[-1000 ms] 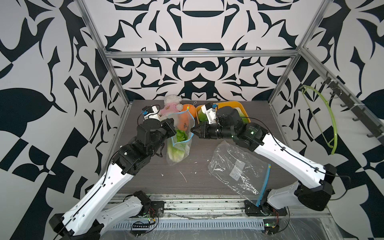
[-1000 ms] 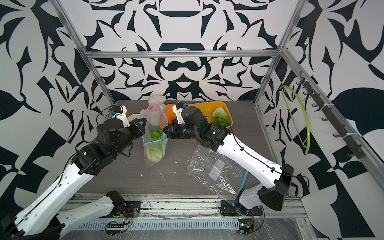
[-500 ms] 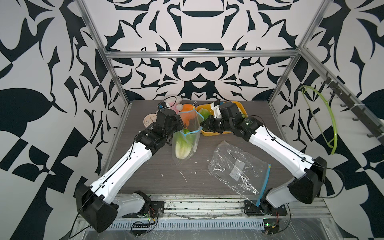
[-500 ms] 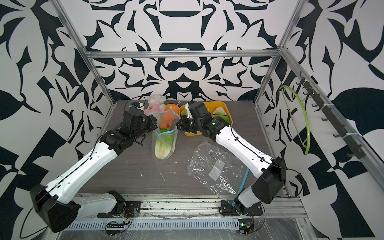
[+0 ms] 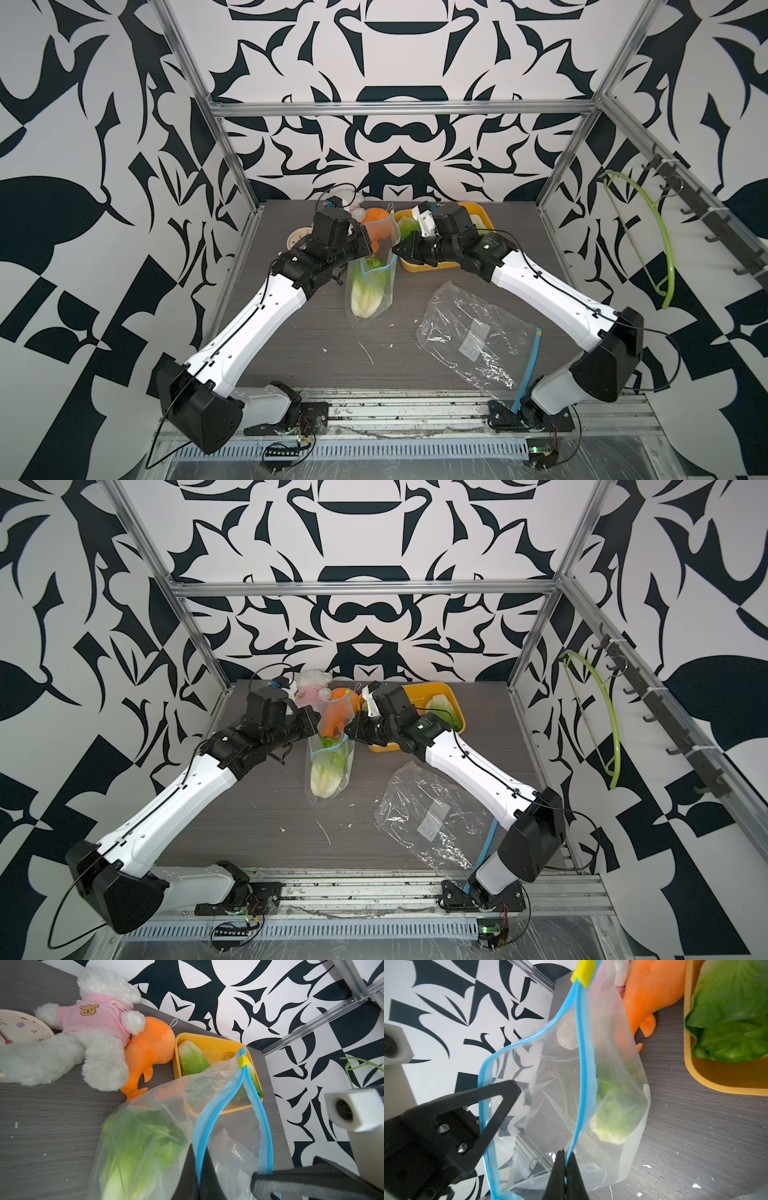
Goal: Put the chinese cabbages into a zipper bag and zip it
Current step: Adjust the zipper food storage bag at the center of the board.
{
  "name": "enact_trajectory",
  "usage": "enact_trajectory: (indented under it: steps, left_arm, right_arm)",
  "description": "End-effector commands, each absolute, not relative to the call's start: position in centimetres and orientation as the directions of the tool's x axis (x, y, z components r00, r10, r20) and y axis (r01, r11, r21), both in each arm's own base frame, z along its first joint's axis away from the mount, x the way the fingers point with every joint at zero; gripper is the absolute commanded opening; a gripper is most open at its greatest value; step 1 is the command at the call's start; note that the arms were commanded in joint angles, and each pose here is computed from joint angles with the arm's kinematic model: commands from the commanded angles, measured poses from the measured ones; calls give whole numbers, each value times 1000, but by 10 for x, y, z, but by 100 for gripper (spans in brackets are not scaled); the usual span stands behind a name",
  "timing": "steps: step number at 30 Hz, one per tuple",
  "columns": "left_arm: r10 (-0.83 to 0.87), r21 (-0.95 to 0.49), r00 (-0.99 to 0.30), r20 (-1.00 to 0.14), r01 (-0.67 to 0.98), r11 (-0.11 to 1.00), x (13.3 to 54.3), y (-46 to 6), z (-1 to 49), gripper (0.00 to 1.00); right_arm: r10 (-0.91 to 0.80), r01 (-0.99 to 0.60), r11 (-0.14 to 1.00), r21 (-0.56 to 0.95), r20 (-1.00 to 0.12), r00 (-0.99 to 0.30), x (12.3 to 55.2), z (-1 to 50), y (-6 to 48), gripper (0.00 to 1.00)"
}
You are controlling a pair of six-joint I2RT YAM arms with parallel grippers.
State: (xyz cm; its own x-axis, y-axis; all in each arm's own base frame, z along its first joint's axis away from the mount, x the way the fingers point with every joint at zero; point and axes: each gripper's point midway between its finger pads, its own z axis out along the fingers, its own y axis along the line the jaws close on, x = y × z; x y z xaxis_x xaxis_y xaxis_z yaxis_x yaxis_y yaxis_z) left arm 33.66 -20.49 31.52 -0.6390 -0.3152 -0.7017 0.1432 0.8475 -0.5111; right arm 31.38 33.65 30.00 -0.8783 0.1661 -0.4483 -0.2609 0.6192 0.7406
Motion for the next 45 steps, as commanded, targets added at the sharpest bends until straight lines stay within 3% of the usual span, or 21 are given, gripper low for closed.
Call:
enact_trajectory:
  steps: [1, 3, 17, 26, 30, 39, 42, 45]
  left_arm:
    - [-278, -435, -609, -742, 123, 892, 314, -174, 340, 0]
    - [-300, -410, -607, -736, 46, 911, 308, -154, 343, 0]
    - [-226, -279, -632, -742, -15, 960, 299, -105, 349, 0]
    - [-279, -422, -732, -621, 13, 906, 324, -152, 298, 0]
    - [-267, -394, -735, -623, 0, 919, 321, -160, 279, 0]
    - [-276, -393, -727, -628, -10, 920, 321, -164, 280, 0]
    - [-274, -398, -729, -627, -2, 917, 320, -167, 282, 0]
    - [-258, -396, -737, -625, 14, 918, 317, -172, 281, 0]
  right_arm:
    - [203, -377, 461, 803, -509, -836, 298, 372, 348, 0]
    - [184, -432, 370, 822, -521, -834, 283, 393, 366, 0]
    - [140, -384, 271, 883, -431, -892, 287, 377, 448, 0]
    - [220, -246, 597, 764, -450, -865, 315, 289, 394, 0]
    - [213, -213, 640, 738, -437, -874, 311, 262, 373, 0]
    - [173, -358, 651, 669, -590, -788, 305, 324, 351, 40]
    - [213, -346, 669, 658, -615, -759, 314, 339, 327, 53]
    - [266, -279, 689, 669, -591, -761, 332, 330, 302, 60]
